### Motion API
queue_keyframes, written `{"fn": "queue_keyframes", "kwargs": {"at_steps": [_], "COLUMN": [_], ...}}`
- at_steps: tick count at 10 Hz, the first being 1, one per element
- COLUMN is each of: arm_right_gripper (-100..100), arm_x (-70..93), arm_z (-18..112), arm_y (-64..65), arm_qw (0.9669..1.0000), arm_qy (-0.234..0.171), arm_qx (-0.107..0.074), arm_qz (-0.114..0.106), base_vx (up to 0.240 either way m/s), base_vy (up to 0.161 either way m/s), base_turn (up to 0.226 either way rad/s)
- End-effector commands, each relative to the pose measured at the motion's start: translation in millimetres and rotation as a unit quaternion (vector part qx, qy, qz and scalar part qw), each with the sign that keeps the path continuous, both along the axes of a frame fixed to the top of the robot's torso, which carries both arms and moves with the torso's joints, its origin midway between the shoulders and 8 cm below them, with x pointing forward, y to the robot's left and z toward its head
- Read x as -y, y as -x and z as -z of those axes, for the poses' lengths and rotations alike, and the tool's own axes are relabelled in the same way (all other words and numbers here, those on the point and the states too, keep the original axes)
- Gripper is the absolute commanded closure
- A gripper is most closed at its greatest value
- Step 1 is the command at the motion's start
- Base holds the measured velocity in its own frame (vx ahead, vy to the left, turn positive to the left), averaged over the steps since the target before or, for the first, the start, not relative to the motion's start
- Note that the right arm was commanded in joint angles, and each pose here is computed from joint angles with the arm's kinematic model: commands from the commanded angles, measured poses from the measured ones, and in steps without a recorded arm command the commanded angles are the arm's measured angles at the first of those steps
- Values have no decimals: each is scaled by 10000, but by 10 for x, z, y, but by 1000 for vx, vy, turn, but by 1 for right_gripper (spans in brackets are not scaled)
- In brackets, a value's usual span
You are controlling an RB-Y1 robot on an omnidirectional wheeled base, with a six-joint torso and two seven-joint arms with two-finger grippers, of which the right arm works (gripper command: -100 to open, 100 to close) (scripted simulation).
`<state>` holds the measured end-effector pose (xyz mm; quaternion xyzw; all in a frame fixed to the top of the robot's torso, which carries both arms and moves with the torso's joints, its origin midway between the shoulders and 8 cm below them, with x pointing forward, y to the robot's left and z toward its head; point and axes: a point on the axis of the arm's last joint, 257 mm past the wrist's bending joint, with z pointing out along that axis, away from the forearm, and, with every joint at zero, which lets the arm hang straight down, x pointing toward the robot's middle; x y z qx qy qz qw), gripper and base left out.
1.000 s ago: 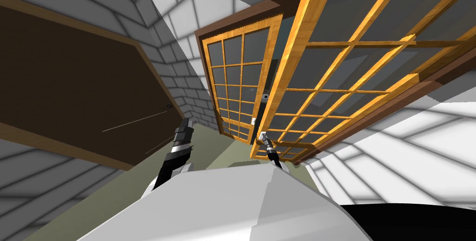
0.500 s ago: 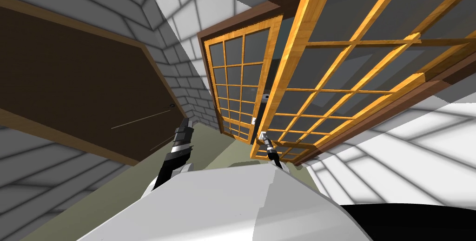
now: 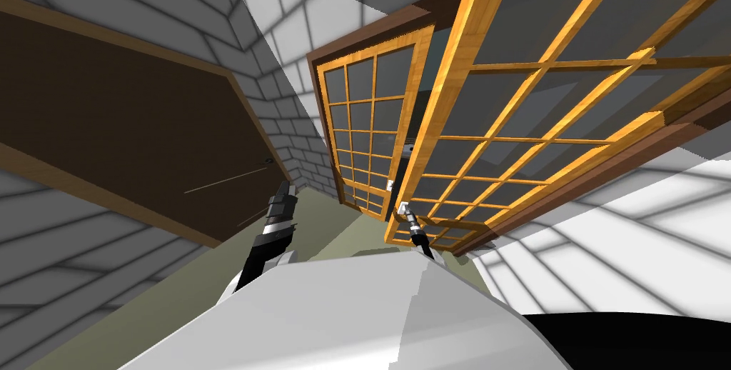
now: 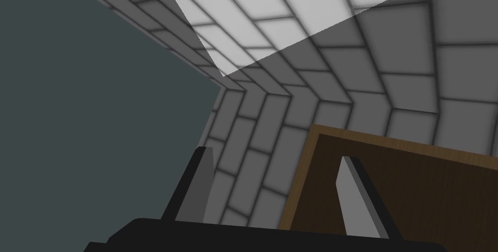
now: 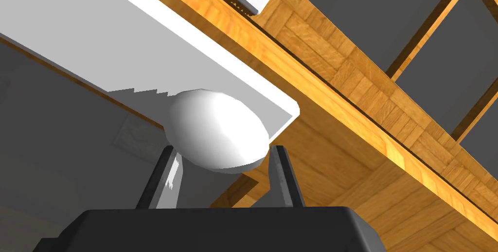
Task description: Pull the door open
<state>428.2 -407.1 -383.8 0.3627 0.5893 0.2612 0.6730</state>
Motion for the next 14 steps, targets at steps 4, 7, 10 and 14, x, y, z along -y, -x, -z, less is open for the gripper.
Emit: {"fn": "queue_keyframes", "kwargs": {"at_steps": [4, 7, 10, 14], "arm_right_gripper": [100, 100, 100, 100], "arm_x": [-64, -50, -36, -21], "arm_z": [7, 2, -2, -6], "arm_y": [-15, -17, -18, -18], "arm_qw": [9977, 9935, 9871, 9783], "arm_qy": [-661, -1117, -1571, -2029], "arm_qx": [126, 223, 320, 420], "arm_qz": [-36, -23, -10, 2], "base_vx": [-29, -31, -24, -29], "base_vy": [-14, -18, -12, -15], "base_turn": [42, 45, 31, 41]}}
